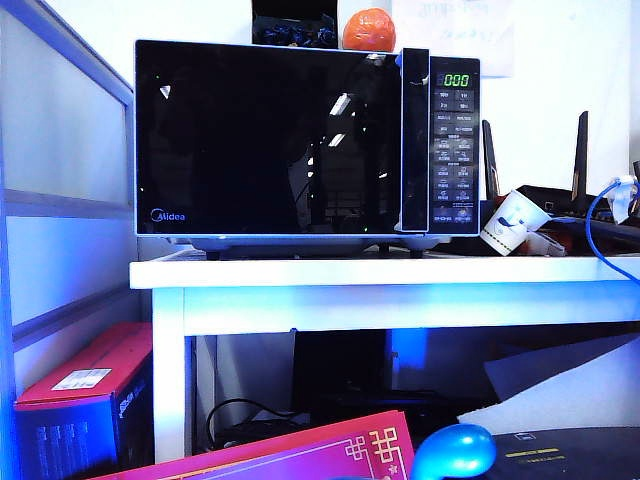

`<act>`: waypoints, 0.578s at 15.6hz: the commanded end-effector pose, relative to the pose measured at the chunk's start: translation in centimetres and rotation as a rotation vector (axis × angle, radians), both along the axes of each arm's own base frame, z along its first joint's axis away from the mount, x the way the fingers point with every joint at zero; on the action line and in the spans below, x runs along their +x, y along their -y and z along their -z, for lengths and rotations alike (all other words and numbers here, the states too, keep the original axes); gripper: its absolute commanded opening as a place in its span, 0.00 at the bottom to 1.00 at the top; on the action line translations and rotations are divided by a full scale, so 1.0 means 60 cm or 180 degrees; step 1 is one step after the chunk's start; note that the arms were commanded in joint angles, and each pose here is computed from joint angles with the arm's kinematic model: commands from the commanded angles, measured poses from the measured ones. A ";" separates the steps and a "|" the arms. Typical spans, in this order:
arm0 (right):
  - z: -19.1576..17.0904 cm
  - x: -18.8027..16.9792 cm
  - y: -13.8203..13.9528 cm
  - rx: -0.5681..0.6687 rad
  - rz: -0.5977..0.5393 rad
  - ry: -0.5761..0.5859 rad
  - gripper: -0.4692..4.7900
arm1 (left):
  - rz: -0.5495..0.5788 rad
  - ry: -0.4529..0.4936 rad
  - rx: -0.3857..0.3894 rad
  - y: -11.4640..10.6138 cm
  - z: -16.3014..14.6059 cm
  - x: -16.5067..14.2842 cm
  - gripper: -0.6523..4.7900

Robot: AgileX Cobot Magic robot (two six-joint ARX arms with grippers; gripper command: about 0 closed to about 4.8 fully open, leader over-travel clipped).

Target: Open the microwave door, place the orange inside the microwave, then close the microwave door.

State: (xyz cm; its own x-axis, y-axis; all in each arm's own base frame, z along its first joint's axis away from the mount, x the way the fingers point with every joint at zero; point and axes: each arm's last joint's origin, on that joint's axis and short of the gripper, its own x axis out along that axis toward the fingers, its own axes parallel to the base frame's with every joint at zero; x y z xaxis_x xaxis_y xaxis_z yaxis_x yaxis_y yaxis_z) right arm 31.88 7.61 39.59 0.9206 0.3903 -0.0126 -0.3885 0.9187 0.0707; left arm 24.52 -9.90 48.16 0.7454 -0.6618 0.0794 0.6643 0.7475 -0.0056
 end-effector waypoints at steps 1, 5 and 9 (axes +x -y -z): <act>0.022 0.024 -0.029 -0.0060 0.0043 0.0352 0.08 | -0.0007 0.0123 -0.0035 -0.002 -0.011 -0.005 0.11; 0.073 0.059 -0.058 -0.0052 0.0290 0.0301 0.08 | -0.0011 0.0170 -0.0048 -0.003 -0.014 -0.005 0.11; 0.109 0.074 -0.083 -0.0051 0.0365 0.0283 0.14 | -0.0014 0.0184 -0.0052 -0.003 -0.016 -0.006 0.11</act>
